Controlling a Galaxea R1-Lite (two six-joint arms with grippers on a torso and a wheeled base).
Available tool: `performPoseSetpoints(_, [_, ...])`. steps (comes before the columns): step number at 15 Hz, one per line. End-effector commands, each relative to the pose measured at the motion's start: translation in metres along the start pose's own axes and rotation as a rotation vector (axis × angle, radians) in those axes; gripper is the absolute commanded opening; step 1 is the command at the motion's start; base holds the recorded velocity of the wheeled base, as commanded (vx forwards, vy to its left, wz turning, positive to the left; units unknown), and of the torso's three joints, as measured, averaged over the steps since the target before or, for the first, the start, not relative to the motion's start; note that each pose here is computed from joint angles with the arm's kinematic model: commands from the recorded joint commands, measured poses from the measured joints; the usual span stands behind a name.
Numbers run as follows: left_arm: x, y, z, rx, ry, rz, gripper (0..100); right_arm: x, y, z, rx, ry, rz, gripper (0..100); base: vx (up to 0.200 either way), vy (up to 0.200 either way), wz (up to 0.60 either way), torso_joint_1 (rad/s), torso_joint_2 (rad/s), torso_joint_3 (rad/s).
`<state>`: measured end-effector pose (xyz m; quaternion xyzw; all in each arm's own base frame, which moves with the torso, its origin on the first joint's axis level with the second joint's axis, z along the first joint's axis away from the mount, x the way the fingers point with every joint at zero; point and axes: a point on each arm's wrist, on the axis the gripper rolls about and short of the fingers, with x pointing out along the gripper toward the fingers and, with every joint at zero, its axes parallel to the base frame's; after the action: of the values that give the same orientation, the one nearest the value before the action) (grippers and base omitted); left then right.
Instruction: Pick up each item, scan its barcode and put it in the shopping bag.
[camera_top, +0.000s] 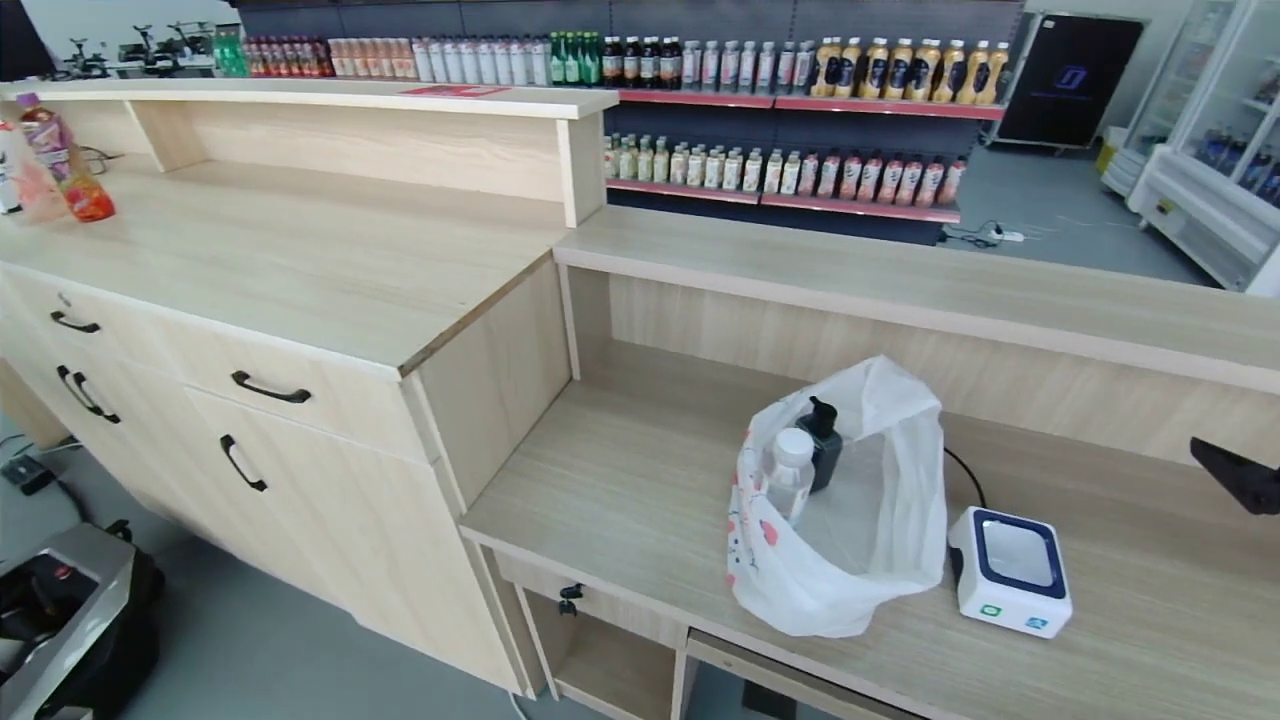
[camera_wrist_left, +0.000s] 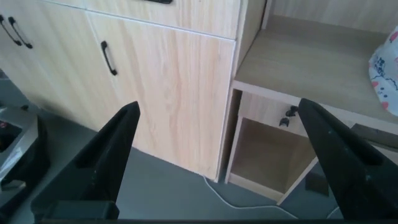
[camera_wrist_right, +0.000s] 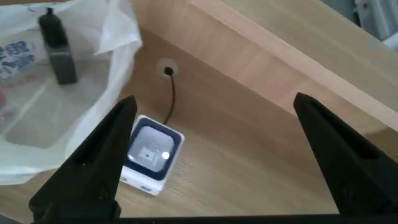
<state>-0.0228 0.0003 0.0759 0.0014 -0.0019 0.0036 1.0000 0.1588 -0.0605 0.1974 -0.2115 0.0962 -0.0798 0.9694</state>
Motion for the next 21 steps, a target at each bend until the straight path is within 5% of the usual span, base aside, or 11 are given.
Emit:
performPoseSetpoints(1, [0.0, 0.0, 0.0, 0.0, -0.001, 0.0, 100, -0.01, -0.015, -0.011, -0.002, 0.055, -0.108, 100, 0.0, 0.0, -0.6, -0.002, 0.01, 0.012])
performPoseSetpoints(4, [0.0, 0.0, 0.0, 0.0, -0.001, 0.0, 100, 0.001, -0.042, -0.038, 0.036, 0.174, -0.23, 100, 0.0, 0.0, -0.6, 0.002, 0.0, 0.005])
performPoseSetpoints(7, [0.0, 0.0, 0.0, 0.0, -0.001, 0.0, 100, 0.019, -0.063, -0.059, 0.041, 0.17, -0.288, 100, 0.0, 0.0, -0.6, -0.001, 0.0, 0.007])
performPoseSetpoints(10, [0.0, 0.0, 0.0, 0.0, -0.001, 0.0, 100, 0.024, -0.071, -0.064, 0.059, 0.148, -0.313, 100, 0.0, 0.0, -0.4, 0.003, 0.0, 0.0])
performPoseSetpoints(15, [0.0, 0.0, 0.0, 0.0, -0.001, 0.0, 100, 0.032, -0.086, -0.113, 0.241, 0.306, -0.34, 100, 0.0, 0.0, 0.0, 0.0, 0.0, 0.0])
performPoseSetpoints(21, [0.0, 0.0, 0.0, 0.0, -0.001, 0.0, 100, 0.078, -0.089, -0.129, 0.219, 0.157, -0.148, 100, 0.0, 0.0, 0.0, 0.0, 0.0, 0.0])
